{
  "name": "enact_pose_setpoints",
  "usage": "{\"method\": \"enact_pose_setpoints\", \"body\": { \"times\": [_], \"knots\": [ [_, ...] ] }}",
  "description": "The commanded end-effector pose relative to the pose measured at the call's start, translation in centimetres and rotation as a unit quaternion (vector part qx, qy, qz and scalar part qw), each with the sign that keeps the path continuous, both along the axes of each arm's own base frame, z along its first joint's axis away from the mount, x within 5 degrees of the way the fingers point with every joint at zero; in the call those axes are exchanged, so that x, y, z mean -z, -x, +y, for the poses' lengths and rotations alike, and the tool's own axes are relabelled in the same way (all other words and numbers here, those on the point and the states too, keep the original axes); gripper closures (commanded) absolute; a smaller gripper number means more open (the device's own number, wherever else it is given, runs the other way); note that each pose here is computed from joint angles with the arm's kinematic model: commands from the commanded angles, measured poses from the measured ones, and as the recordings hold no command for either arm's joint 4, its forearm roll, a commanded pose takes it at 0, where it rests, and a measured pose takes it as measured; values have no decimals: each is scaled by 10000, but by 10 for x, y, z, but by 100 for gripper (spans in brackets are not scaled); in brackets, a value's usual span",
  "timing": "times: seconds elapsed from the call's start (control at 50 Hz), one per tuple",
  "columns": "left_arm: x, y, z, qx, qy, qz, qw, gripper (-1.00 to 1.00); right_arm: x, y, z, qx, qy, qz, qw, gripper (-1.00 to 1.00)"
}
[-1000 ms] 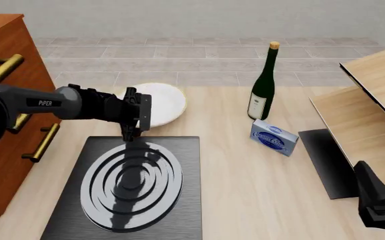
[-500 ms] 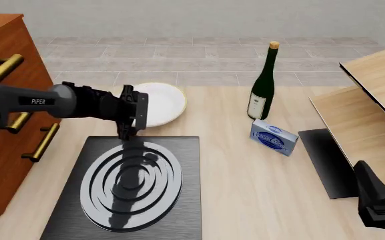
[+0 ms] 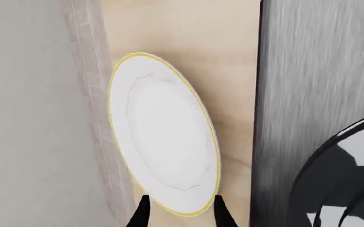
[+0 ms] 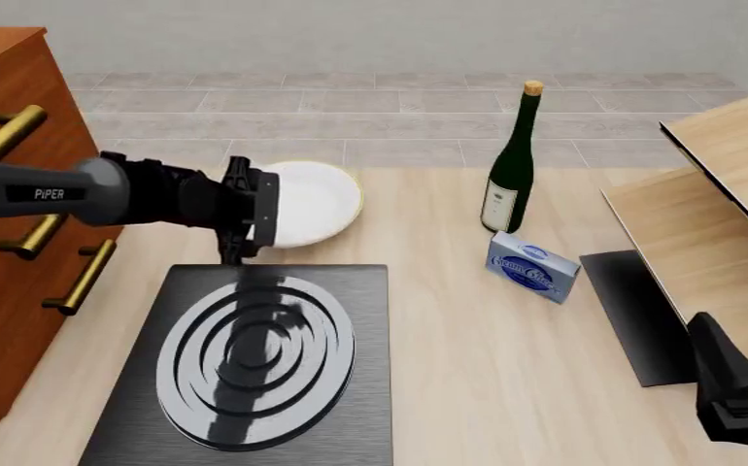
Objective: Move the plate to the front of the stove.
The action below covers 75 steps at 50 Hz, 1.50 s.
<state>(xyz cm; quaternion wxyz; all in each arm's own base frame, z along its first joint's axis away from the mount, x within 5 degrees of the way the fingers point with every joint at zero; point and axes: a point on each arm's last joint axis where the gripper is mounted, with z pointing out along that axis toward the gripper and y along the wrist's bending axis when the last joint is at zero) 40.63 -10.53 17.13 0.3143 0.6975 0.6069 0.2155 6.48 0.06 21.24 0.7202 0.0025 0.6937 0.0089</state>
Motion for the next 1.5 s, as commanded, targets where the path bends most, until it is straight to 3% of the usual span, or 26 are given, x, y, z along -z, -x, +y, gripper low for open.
{"method": "enact_pose_setpoints", "body": {
  "times": [0.02, 0.72, 1.0, 1.5],
  "knots": [
    [-10, 5, 4, -21, 6, -67, 10000, -100, 0, 0, 0, 0, 0, -2, 10000, -100],
    [-41, 18, 12, -60, 42, -300, 9995, -100, 0, 0, 0, 0, 0, 1, 10000, -100],
    [-76, 17, 9, -166, 294, -668, 9972, -100, 0, 0, 0, 0, 1, -1, 10000, -100],
    [-107, 20, 2, -160, 564, -1114, 9920, -100, 0, 0, 0, -1, 0, 0, 10000, -100]
  ]
}}
